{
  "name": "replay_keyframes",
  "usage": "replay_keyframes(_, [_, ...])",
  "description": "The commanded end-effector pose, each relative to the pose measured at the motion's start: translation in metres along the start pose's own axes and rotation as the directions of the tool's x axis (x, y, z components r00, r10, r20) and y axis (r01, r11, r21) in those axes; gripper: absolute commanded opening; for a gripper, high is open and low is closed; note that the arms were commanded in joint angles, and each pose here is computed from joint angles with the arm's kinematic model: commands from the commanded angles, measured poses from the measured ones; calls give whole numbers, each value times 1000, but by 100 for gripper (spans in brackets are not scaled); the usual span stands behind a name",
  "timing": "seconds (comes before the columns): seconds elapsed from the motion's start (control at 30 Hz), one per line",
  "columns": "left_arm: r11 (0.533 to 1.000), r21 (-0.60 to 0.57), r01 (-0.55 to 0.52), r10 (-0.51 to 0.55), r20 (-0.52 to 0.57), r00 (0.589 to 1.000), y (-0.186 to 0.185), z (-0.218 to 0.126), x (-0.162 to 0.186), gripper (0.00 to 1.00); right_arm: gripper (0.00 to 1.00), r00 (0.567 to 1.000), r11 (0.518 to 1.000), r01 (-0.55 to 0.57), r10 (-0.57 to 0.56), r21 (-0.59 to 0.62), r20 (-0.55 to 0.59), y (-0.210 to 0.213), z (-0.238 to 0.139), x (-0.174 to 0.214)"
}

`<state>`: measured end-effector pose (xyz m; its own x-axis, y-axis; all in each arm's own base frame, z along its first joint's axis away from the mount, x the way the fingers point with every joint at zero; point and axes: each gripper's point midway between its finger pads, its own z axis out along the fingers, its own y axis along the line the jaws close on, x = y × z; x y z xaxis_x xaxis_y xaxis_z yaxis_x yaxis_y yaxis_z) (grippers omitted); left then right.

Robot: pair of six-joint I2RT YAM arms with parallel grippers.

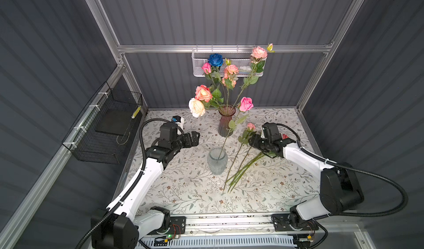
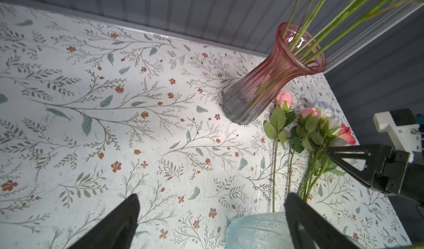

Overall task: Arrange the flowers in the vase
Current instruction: 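Open the right gripper and move it down to the loose roses, then close the right gripper on a pink rose stem in the loose bunch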

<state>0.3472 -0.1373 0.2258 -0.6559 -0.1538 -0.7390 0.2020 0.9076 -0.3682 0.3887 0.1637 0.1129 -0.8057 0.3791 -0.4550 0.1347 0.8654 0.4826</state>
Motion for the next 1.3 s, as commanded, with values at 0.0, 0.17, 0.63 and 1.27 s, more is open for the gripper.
replay_keyframes(0.0, [999,-18,36,-36,-17,999,3,1,-2,99,52,998,999,-41,39,-29,-55,11,19,-1])
replay_keyframes(0.17, [999,-32,35,-35,-10,999,5,0,-3,99,41,991,996,-78,74,-34,-109,14,44,1])
replay_keyframes(0.63, [999,-45,29,-28,17,999,6,-9,-8,99,37,948,993,-96,112,66,-298,6,78,53])
replay_keyframes(1.27, [999,-39,21,-19,54,998,3,-21,-14,99,9,931,970,36,55,240,-362,-15,87,63])
